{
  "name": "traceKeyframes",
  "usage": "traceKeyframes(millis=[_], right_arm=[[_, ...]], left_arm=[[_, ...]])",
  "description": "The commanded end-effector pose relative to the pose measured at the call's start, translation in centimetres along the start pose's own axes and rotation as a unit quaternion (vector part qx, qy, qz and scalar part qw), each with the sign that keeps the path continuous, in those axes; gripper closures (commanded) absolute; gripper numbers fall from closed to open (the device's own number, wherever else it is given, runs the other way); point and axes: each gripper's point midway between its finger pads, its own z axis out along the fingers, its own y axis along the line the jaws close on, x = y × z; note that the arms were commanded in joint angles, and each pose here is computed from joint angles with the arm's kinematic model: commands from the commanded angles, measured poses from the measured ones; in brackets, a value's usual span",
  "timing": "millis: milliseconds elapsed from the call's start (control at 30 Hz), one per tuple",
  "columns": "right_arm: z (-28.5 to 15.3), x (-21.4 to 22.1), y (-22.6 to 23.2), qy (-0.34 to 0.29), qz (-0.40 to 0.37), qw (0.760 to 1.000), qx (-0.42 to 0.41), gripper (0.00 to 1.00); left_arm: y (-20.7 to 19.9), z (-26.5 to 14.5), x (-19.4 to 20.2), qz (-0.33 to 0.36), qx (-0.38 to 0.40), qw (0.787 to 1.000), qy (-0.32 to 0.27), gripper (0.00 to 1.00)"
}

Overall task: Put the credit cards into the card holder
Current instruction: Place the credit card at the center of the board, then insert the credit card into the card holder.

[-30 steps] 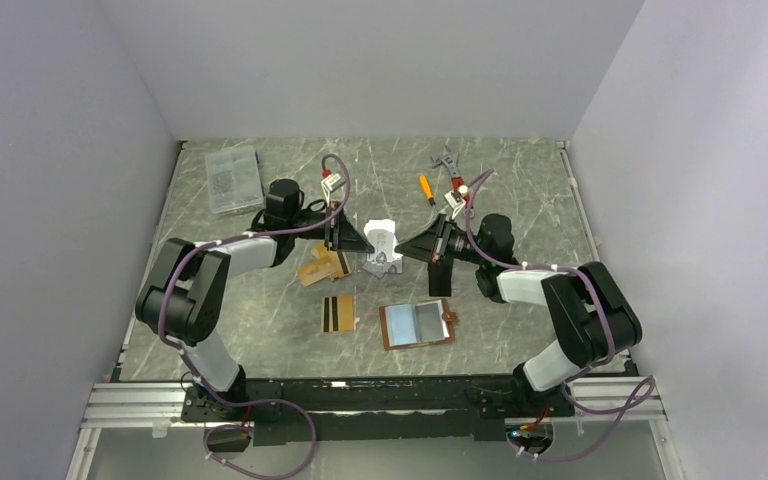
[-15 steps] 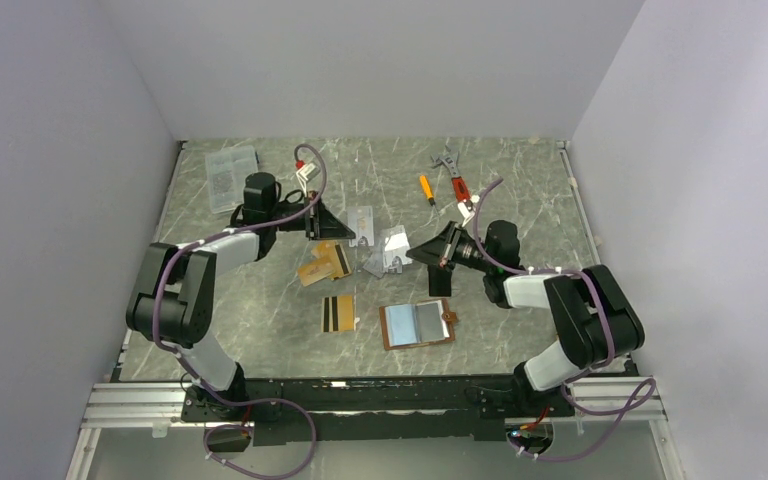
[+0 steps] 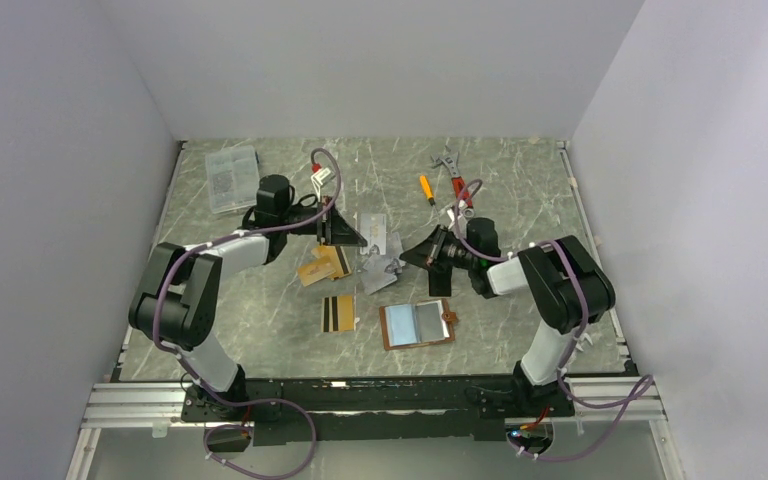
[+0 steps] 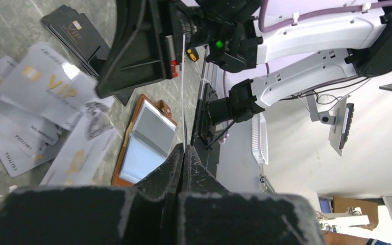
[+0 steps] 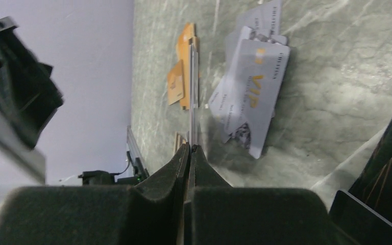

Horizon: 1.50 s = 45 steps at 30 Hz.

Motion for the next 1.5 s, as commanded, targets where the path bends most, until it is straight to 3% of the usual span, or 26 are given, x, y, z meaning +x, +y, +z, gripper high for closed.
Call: traceKeyframes(millis=[0,200,267,500,733,1067,1200,1467], right_arm=[[1.5,-1.6,-0.9,-0.024,-0.025,0.999,0.017,1.00],[2.1,-2.2,-1.8,-0.028,-0.042,0.997,0.058,0.97],[2.2,-2.4,-2.0,-0.023,-0.045,0.996,0.075,0.80],[-1.1,-3.5,2.2,-0.044,-0.098,0.991,0.076,0.38],[-5.0,-2.7,9.6,-0.066,-0.154,0.985,-0.044,0.27],[-4.1,-1.3,12.6,-0.026,-0.157,0.979,-0.127,0.29],[-3.8,-1.2,14.1,-0.024,-0.154,0.975,-0.156,0.41],[-2.7,0.1,16.1,-0.006,-0.135,0.971,-0.197,0.78]], left_arm=[[-1.5,0.5,0.1,0.043,0.005,0.999,0.005,1.00],[-0.1,0.8,0.8,0.037,-0.014,0.999,0.010,1.00],[0.0,0.8,0.9,0.036,-0.016,0.999,0.012,1.00],[-0.4,0.8,0.8,0.042,-0.013,0.999,0.008,1.00],[-1.7,1.0,0.7,0.037,0.016,0.999,0.009,1.00],[-3.9,1.8,1.2,0.047,0.055,0.997,0.024,1.00],[-4.0,2.1,1.7,0.050,0.055,0.997,0.030,1.00],[-4.1,2.3,1.9,0.053,0.053,0.997,0.034,1.00]])
